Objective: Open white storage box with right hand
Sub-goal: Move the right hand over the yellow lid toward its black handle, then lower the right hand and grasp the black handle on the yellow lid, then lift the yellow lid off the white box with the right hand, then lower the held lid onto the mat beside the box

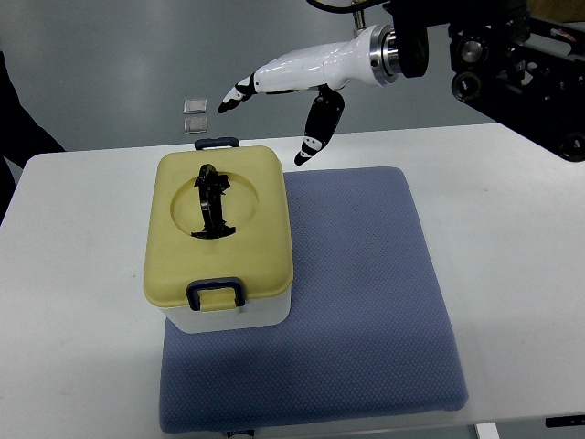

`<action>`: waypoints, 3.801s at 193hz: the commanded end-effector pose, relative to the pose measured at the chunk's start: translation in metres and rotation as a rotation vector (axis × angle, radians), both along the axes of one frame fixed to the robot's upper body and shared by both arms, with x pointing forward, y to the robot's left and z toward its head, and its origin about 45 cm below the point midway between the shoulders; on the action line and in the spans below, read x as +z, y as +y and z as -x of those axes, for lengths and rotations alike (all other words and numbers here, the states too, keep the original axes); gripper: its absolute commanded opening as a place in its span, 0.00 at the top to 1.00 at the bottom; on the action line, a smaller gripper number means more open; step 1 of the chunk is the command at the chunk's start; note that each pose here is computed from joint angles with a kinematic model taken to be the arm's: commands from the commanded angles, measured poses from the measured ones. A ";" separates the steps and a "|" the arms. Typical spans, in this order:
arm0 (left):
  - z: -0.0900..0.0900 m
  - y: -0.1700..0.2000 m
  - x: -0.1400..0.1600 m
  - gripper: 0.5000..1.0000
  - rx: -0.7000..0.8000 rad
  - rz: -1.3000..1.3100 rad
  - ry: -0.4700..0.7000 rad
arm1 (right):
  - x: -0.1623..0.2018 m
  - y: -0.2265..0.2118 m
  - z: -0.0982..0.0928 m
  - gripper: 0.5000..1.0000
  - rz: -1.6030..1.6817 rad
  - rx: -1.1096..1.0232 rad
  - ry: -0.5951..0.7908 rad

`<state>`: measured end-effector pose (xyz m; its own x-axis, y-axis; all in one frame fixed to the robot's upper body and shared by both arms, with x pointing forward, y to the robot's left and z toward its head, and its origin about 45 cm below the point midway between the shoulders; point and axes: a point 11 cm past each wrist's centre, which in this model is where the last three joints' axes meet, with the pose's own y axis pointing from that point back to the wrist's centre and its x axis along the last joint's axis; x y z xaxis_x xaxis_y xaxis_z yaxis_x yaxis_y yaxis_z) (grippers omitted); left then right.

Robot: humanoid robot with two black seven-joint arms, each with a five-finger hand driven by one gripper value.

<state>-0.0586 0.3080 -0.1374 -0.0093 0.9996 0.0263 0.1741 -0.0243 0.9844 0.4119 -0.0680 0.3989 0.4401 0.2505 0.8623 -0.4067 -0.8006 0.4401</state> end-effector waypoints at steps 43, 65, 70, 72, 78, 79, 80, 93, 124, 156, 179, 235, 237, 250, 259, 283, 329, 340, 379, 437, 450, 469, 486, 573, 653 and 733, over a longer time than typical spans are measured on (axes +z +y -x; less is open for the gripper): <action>0.000 -0.002 0.000 0.00 -0.003 0.006 0.003 | -0.008 0.031 0.012 0.12 0.017 0.069 -0.015; 0.001 -0.002 0.000 0.00 -0.005 0.006 0.003 | -0.014 0.040 0.015 0.12 0.020 0.084 -0.010; 0.001 -0.003 0.000 0.00 -0.005 0.008 0.003 | -0.015 0.042 0.016 0.12 0.019 0.088 -0.007; 0.001 -0.003 0.000 0.00 -0.005 0.008 0.003 | -0.016 0.044 0.017 0.12 0.018 0.091 -0.005; 0.001 -0.003 0.000 0.00 -0.005 0.008 0.003 | -0.018 0.044 0.017 0.12 0.020 0.091 -0.001; 0.000 -0.003 0.000 0.00 -0.003 0.008 0.003 | -0.019 0.045 0.017 0.12 0.019 0.092 0.001; 0.000 -0.003 0.000 0.00 -0.003 0.008 0.003 | -0.019 0.045 0.017 0.12 0.019 0.092 0.001; 0.000 -0.003 0.000 0.00 -0.003 0.008 0.003 | -0.025 0.045 0.018 0.12 0.018 0.091 0.015; 0.000 -0.003 0.000 0.00 0.001 0.008 0.001 | -0.042 0.049 0.021 0.12 0.032 0.095 0.031; 0.000 -0.003 0.000 0.00 0.001 0.008 0.001 | -0.045 0.057 0.022 0.12 0.004 0.098 0.005; 0.000 -0.003 0.000 0.00 0.001 0.008 0.001 | -0.046 0.067 0.023 0.12 -0.028 0.101 -0.021; 0.000 -0.003 0.000 0.00 0.000 0.008 0.002 | -0.058 0.081 0.026 0.13 -0.077 0.099 -0.045; 0.000 -0.003 0.000 0.00 0.000 0.008 0.002 | -0.058 0.080 0.026 0.13 -0.079 0.098 -0.045; 0.000 -0.003 0.000 0.00 0.000 0.008 0.002 | -0.059 0.080 0.025 0.13 -0.086 0.091 -0.049; 0.000 -0.003 0.000 0.00 0.000 0.008 0.002 | -0.060 0.080 0.025 0.13 -0.091 0.088 -0.049; 0.000 -0.003 0.000 0.00 0.000 0.008 0.002 | -0.062 0.086 0.027 0.14 -0.111 0.093 -0.053; 0.000 -0.002 0.000 0.00 0.001 0.006 0.002 | -0.067 0.086 0.027 0.45 -0.117 0.086 -0.061; 0.000 -0.002 0.000 0.00 0.001 0.006 0.002 | -0.068 0.086 0.027 0.59 -0.119 0.085 -0.063; 0.000 -0.002 0.000 0.00 0.003 0.004 0.002 | -0.068 0.087 0.027 1.00 -0.120 0.089 -0.065; 0.000 -0.001 0.000 0.00 0.004 0.003 0.001 | -0.053 0.092 0.031 1.00 -0.152 0.106 -0.068; 0.000 -0.001 0.000 0.00 0.006 0.001 0.001 | -0.042 0.094 0.034 1.00 -0.156 0.127 -0.091; 0.000 0.000 0.000 0.00 0.006 0.000 0.001 | -0.016 0.092 0.032 1.00 -0.192 0.131 -0.120; 0.000 -0.001 0.000 0.00 0.007 0.001 0.001 | 0.002 0.079 0.027 1.00 -0.197 0.118 -0.121; 0.000 -0.001 0.000 0.00 0.004 0.003 0.001 | 0.049 -0.093 -0.010 1.00 -0.109 -0.106 -0.166; 0.001 -0.002 0.000 0.00 0.003 0.004 0.006 | -0.096 -0.208 -0.014 1.00 0.113 -0.359 0.024; 0.001 -0.001 0.000 0.00 0.003 -0.002 0.006 | -0.155 -0.173 0.000 1.00 0.063 -0.298 0.027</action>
<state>-0.0594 0.3070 -0.1372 -0.0135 0.9995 0.0287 0.1806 -0.0258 0.9832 0.4129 -0.2500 0.2471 0.5284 0.1658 0.8326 -0.6138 -0.6030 0.5096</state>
